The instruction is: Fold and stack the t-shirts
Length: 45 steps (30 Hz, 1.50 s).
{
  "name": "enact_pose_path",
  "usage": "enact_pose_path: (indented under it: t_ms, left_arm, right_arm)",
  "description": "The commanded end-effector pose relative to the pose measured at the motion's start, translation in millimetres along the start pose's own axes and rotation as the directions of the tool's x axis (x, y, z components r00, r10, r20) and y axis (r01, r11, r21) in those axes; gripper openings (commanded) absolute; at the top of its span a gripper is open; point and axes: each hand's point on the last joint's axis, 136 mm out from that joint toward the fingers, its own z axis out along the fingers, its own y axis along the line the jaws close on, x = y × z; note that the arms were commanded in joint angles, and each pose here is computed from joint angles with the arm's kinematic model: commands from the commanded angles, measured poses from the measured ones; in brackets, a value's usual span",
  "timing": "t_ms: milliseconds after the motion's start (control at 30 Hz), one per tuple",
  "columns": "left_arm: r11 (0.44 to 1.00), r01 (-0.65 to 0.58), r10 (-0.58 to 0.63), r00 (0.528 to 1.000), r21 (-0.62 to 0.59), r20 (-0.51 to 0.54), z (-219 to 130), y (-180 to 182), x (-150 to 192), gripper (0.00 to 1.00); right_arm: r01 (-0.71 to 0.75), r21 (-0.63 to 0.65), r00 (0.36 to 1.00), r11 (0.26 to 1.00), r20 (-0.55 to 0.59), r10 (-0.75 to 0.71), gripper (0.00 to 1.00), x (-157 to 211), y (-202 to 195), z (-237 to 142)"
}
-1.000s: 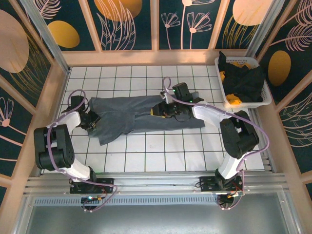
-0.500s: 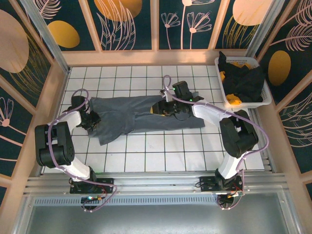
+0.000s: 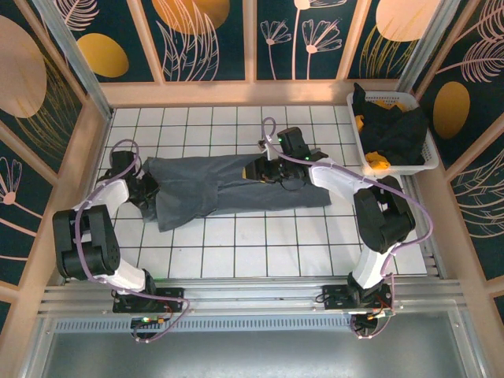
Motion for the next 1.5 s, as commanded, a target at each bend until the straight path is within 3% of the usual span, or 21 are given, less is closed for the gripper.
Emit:
enact_pose_path:
  t_ms: [0, 367, 600, 733, 833, 900, 1000, 1100, 1200, 1367, 1467]
  left_arm:
    - [0.999, 0.044, -0.045, 0.997, 0.022, 0.059, -15, -14, -22, 0.00]
    - [0.999, 0.042, -0.042, 0.997, 0.008, 0.058, -8, -34, -57, 0.00]
    - [0.996, 0.026, -0.024, 0.999, -0.088, 0.023, 20, -18, -62, 0.00]
    - [0.984, 0.008, 0.008, 0.996, -0.179, 0.090, 24, -4, -78, 0.18]
    - [0.976, 0.052, -0.014, 0.985, -0.214, 0.174, 3, 3, -83, 0.48]
    - [0.979, 0.100, -0.057, 0.971, -0.180, 0.231, -19, 5, -75, 0.61]
    - [0.981, 0.165, -0.140, 0.965, -0.098, 0.222, -32, 2, -47, 0.57]
    - [0.972, 0.231, -0.233, 0.966, 0.038, 0.108, -21, -20, -1, 0.43]
    - [0.955, 0.276, -0.279, 0.960, 0.106, 0.009, -8, -46, 31, 0.39]
    - [0.930, 0.336, -0.334, 0.942, 0.147, -0.037, 13, -63, 36, 0.38]
    - [0.943, 0.311, -0.308, 0.950, 0.120, -0.048, 32, -67, 29, 0.38]
  right_arm:
    - [0.015, 0.012, 1.000, 1.000, 0.021, -0.016, 0.38, -11, 0, -3]
    - [-0.016, 0.027, 0.999, 1.000, 0.050, 0.015, 0.38, -11, -10, -14]
    - [-0.054, 0.079, 0.994, 0.995, 0.101, 0.046, 0.36, -16, -26, -27]
    - [-0.106, 0.139, 0.982, 0.985, 0.169, 0.082, 0.31, -25, -46, -44]
    - [-0.169, 0.223, 0.969, 0.960, 0.216, 0.120, 0.26, -31, -75, -61]
    - [-0.226, 0.268, 0.958, 0.937, 0.233, 0.164, 0.22, -29, -102, -70]
    - [-0.291, 0.329, 0.943, 0.898, 0.258, 0.211, 0.16, -30, -138, -84]
    - [-0.317, 0.397, 0.938, 0.861, 0.268, 0.221, 0.13, -41, -167, -94]
    - [-0.344, 0.478, 0.934, 0.808, 0.264, 0.241, 0.10, -49, -200, -100]
    - [-0.360, 0.591, 0.933, 0.722, 0.243, 0.266, 0.07, -50, -242, -105]
    - [-0.381, 0.635, 0.923, 0.672, 0.222, 0.314, 0.07, -37, -262, -106]
